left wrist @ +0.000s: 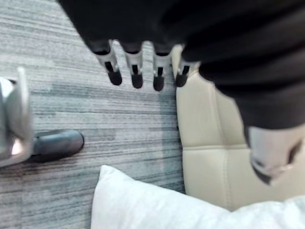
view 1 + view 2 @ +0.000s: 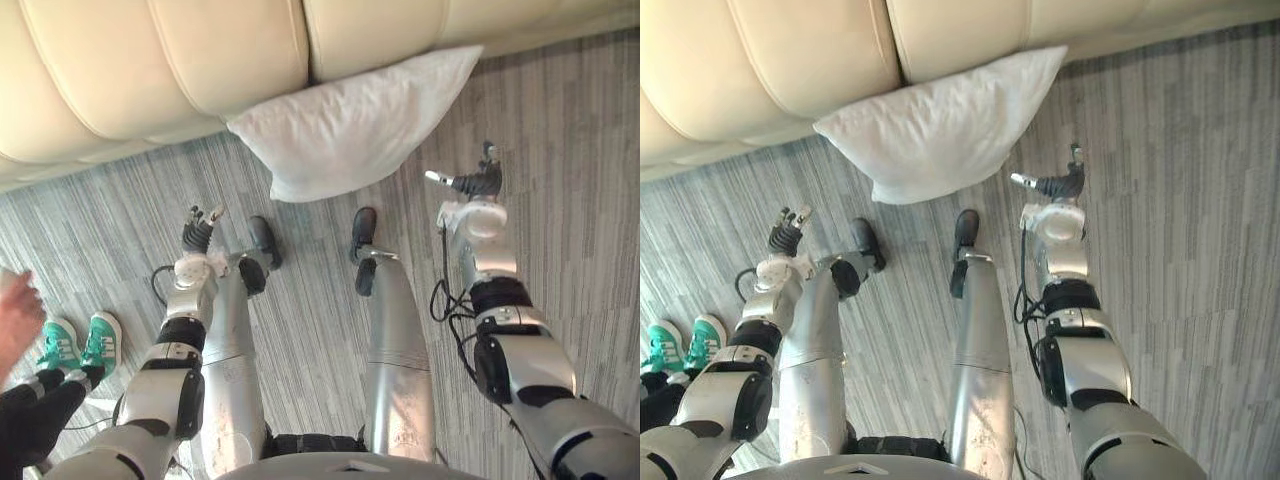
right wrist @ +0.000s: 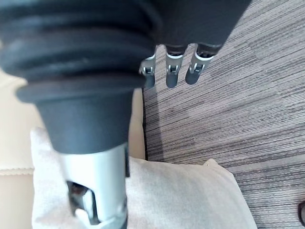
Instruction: Pick up cushions and gather them together orderly.
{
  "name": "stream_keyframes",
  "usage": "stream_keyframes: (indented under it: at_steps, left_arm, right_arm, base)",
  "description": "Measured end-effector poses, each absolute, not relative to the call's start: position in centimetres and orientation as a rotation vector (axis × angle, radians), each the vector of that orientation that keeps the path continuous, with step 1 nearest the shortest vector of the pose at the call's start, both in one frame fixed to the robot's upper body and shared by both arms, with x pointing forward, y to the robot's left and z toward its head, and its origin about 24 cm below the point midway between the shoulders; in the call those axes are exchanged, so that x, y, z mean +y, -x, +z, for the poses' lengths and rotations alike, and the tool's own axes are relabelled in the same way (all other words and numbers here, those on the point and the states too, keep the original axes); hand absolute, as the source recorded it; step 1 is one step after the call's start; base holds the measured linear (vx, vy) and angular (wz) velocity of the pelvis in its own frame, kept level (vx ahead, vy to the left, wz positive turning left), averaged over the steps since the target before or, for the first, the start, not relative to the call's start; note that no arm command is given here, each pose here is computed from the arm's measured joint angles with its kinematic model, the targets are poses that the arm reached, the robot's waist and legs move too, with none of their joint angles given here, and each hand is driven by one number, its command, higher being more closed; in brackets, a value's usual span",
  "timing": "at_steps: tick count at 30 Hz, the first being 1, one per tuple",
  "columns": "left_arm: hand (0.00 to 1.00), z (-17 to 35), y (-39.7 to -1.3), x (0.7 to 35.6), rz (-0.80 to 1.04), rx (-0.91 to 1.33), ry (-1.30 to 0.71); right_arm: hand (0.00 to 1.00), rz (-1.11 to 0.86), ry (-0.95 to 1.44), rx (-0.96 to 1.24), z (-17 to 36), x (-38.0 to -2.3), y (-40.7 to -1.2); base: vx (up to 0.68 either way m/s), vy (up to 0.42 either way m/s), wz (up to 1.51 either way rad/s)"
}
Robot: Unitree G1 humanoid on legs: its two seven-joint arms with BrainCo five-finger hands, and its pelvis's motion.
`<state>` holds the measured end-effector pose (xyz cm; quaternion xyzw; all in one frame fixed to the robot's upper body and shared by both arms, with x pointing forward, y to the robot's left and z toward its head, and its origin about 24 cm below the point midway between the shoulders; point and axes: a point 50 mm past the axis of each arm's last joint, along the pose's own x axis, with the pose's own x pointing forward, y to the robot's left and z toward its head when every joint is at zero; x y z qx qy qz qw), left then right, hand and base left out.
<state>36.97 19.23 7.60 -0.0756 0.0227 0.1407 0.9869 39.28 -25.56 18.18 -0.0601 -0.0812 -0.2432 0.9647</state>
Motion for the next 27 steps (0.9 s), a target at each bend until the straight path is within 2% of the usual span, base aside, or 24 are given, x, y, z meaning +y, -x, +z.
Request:
stream_keyframes:
  at_steps: [6, 12, 18, 19, 20, 21, 27]
  left_arm:
    - [0.00, 11.5, -38.3, 18.3, 0.267, -0.073, 0.129]
    - [0.00, 15.3, -38.9, 15.2, 0.169, -0.200, 0.065]
    - [0.00, 18.9, -38.8, 11.5, 0.093, -0.339, -0.008]
    - [0.00, 19.5, -38.8, 10.8, 0.084, -0.361, -0.015]
    - [0.00, 20.3, -38.6, 10.1, 0.080, -0.391, -0.011]
    - [1.00, 20.7, -38.5, 9.6, 0.084, -0.408, -0.001]
    - [1.00, 21.9, -37.7, 8.6, 0.131, -0.457, 0.061]
  right_arm:
    - [0.00, -0.492, 0.141, -0.215, 21.8, -25.2, -40.2]
    - [0.00, -0.459, 0.126, -0.345, 26.4, -23.0, -40.6]
    - [0.00, -0.398, 0.152, -0.540, 30.9, -18.8, -40.0]
    - [1.00, -0.397, 0.146, -0.559, 31.3, -18.3, -39.8]
    - [1.00, -0.384, 0.131, -0.590, 31.9, -17.4, -39.6]
    - [1.00, -0.389, 0.120, -0.615, 32.4, -16.9, -39.4]
    - [1.00, -0.391, 0.036, -0.723, 33.7, -14.7, -37.8]
  base:
    - [-0.07, 0.004, -0.06]
    - [-0.06, 0.022, -0.05]
    - [-0.05, 0.029, -0.02]
    - [-0.04, 0.023, -0.01]
    - [-0.06, 0.034, -0.02]
    - [-0.06, 0.034, -0.02]
    - [-0.05, 0.021, -0.01]
